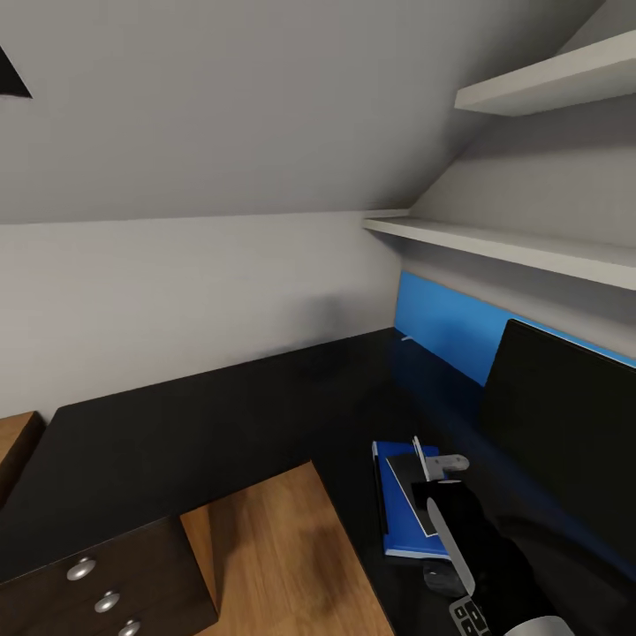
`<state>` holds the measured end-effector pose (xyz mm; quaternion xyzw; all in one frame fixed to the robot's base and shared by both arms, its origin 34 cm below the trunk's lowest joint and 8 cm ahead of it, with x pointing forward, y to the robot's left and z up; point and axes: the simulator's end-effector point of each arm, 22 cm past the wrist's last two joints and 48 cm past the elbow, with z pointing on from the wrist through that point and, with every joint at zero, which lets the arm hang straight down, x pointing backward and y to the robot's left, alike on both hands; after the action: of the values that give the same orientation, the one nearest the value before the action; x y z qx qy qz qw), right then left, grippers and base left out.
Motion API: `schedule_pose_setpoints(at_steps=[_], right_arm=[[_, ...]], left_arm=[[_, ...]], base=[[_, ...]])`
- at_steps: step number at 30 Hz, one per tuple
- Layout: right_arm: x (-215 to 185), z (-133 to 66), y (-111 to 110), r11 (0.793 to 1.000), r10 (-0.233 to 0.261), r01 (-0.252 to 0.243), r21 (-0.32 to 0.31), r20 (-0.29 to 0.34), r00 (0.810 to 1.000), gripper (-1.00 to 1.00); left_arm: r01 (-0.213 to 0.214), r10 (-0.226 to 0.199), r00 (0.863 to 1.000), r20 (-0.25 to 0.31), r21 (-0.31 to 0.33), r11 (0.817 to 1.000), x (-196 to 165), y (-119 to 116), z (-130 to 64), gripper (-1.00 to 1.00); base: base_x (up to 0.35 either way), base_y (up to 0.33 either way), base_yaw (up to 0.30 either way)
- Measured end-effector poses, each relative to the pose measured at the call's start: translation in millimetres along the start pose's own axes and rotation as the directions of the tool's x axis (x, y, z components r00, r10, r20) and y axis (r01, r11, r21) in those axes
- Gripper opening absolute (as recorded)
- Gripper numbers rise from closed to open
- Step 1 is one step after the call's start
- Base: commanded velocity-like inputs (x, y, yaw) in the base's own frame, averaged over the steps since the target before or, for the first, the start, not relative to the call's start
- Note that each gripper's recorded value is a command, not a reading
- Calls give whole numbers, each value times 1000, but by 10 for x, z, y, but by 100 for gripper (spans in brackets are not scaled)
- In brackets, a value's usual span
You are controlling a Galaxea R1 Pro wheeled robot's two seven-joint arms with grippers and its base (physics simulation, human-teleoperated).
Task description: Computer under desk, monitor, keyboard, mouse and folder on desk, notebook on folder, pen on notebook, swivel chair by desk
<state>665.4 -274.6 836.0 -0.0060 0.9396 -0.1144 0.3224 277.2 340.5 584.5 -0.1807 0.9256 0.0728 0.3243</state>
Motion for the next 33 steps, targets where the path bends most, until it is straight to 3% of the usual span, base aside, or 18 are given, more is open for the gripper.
schedule_pose_setpoints(at_steps=[33], right_arm=[[7,1,18,1000,-1,1,-4,-2,1000,-100]], left_arm=[[0,0,1000,-2,-1,1000,4,4,0,100]], base=[[0,0,0]])
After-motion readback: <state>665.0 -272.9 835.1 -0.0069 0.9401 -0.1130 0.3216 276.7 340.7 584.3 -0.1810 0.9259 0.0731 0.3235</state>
